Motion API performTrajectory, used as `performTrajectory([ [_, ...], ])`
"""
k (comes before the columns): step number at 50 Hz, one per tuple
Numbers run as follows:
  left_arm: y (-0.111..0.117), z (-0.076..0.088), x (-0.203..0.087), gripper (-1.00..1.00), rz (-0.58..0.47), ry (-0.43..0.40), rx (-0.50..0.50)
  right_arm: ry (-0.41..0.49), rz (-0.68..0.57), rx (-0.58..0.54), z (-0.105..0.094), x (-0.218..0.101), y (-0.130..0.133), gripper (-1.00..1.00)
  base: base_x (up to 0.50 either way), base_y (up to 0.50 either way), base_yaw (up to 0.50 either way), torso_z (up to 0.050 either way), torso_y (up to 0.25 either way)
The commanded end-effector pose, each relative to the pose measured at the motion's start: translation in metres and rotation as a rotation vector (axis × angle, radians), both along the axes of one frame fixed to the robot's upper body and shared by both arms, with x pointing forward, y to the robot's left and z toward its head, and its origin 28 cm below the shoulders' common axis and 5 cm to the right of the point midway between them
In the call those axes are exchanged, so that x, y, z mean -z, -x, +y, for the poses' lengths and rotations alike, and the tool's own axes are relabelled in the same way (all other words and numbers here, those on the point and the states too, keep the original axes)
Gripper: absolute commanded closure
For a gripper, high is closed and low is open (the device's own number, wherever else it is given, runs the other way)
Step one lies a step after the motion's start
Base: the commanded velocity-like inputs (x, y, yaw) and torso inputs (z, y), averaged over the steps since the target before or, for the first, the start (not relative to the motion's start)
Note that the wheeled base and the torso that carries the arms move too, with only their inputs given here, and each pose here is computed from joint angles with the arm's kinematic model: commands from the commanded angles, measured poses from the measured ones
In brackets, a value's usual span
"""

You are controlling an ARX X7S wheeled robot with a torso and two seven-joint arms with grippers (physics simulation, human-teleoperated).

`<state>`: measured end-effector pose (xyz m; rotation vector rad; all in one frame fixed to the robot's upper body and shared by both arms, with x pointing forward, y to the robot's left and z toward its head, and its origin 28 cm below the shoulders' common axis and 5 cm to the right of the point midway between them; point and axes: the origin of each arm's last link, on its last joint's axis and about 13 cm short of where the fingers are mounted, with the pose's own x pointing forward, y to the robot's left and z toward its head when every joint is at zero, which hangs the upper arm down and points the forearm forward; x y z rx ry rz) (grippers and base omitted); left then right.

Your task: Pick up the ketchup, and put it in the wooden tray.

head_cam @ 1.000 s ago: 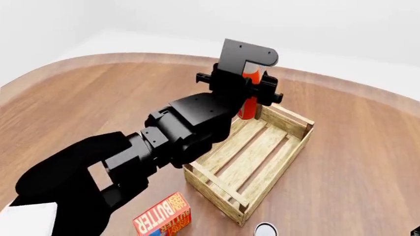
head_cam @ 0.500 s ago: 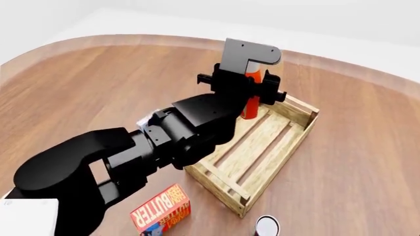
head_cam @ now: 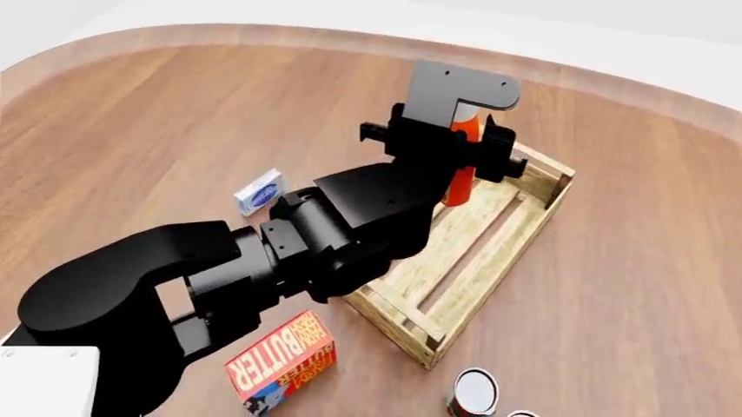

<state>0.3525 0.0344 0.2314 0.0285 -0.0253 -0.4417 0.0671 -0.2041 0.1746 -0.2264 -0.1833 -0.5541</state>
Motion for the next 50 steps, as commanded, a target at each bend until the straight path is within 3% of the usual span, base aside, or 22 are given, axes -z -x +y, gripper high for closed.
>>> performTrajectory([
  [1,0.0003,-0.0011,-0.0046,1.0,-0.05,-0.008,0.005,-0.003,-0.001,0.023,-0.0001,0.0001,-0.0002,-1.0,0.0,0.0,0.0,0.0,-0.117],
  [50,-0.0011,-0.0007,-0.0059,1.0,-0.074,0.004,0.027,-0.008,0.003,0.059,-0.0003,0.0004,-0.0006,-1.0,0.0,0.0,0.0,0.0,-0.12],
])
